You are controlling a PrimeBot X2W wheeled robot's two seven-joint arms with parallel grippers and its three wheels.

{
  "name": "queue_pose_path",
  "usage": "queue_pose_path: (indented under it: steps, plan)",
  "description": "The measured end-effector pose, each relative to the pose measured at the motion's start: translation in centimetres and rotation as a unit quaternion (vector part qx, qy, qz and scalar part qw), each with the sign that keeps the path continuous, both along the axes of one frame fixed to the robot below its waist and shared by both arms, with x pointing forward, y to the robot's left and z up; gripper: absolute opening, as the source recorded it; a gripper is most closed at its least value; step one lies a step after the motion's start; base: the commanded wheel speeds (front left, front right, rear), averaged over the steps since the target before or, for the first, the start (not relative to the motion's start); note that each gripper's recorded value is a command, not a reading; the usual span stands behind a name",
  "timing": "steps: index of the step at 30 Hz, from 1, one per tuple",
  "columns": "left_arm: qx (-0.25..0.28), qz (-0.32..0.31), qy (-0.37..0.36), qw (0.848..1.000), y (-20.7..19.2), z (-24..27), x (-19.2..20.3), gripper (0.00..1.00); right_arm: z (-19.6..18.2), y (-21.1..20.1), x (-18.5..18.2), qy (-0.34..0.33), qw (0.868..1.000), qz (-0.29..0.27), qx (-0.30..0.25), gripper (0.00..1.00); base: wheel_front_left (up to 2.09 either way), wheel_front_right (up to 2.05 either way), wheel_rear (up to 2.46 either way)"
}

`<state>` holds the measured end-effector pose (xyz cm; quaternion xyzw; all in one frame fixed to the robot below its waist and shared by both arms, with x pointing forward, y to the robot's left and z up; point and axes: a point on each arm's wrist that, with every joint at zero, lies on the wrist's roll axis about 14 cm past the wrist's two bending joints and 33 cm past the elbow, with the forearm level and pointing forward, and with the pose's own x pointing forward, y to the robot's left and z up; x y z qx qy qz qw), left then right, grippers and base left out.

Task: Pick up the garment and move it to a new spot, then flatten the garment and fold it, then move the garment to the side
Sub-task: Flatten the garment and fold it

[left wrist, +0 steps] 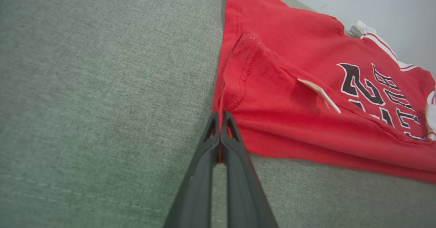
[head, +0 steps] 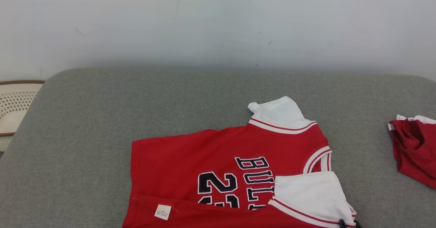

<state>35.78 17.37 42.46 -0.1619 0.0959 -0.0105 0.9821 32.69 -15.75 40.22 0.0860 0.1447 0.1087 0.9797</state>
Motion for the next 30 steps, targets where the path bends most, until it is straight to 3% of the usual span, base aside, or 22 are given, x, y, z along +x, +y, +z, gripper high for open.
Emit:
queue_pose_path:
  steps: [1, 11, 21, 30]
  plan:
    - [0.000, 0.000, 0.002, 1.000, 0.0, -0.1, 0.0, 1.00, 0.2, -0.1, 0.3, -0.004, 1.000, -0.002, -0.002, 1.00, 0.00, 0.00, 0.00]
    - [0.051, 0.028, -0.015, 0.998, 2.8, 0.9, 0.7, 1.00, 3.1, -1.9, 3.5, -0.060, 0.997, -0.018, -0.035, 1.00, 0.00, 0.00, 0.00]
    - [0.082, 0.004, -0.089, 0.993, 1.5, 6.0, 7.5, 1.00, 6.9, 0.7, 9.8, -0.128, 0.990, 0.019, -0.054, 1.00, 0.00, 0.00, 0.00]
    - [0.084, -0.027, -0.072, 0.993, 0.4, 5.2, 13.1, 1.00, 5.7, 2.8, 13.0, -0.120, 0.990, 0.051, -0.054, 1.00, 0.00, 0.00, 0.00]
